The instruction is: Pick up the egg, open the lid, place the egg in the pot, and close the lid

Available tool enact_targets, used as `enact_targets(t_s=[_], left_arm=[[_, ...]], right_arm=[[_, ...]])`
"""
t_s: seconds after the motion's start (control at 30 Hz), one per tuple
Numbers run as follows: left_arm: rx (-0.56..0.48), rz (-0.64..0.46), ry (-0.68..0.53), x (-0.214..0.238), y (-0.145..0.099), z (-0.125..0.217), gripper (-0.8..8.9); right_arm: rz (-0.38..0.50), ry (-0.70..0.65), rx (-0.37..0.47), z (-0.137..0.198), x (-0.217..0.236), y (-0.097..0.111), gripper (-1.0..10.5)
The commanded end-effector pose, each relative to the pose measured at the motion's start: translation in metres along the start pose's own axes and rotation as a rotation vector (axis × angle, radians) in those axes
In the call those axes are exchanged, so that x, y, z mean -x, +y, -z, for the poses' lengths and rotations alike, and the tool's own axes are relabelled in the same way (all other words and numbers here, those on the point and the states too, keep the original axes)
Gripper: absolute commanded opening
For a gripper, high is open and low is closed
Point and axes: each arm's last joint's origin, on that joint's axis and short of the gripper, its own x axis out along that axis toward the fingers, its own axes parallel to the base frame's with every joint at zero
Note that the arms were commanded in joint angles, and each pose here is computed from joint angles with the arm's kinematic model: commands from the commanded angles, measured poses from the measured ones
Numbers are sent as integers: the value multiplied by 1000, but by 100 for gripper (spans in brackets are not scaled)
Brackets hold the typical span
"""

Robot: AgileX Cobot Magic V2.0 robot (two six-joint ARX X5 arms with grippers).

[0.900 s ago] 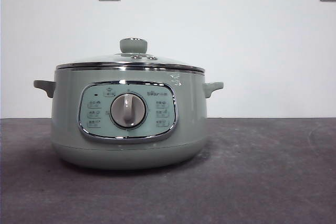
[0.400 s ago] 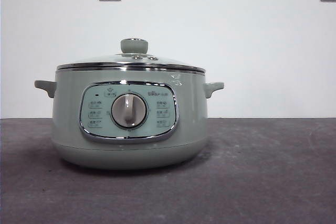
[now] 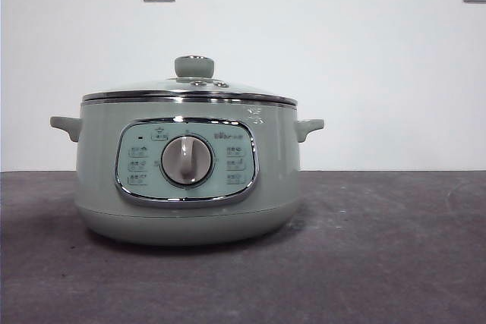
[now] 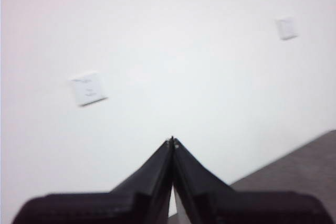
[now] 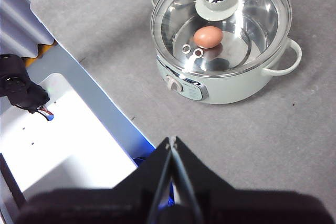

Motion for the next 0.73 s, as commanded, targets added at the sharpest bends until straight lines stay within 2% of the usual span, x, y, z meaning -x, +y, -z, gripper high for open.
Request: enact_targets(t_s=[0.03,0.33,0.5,0.73], left_arm=[[-11,-28,55,9,-11,55,-4],[44,-134,212,41,-35,158,-4],[71,-201,263,52,-42,191,-4],[118,-262,312,62,-48,221,-4]], right_arm=[[0,12,-12,2,1,0,1],[0,11,-11,2,1,0,1],[0,11,-11,2,1,0,1],[0,11,-11,2,1,0,1]])
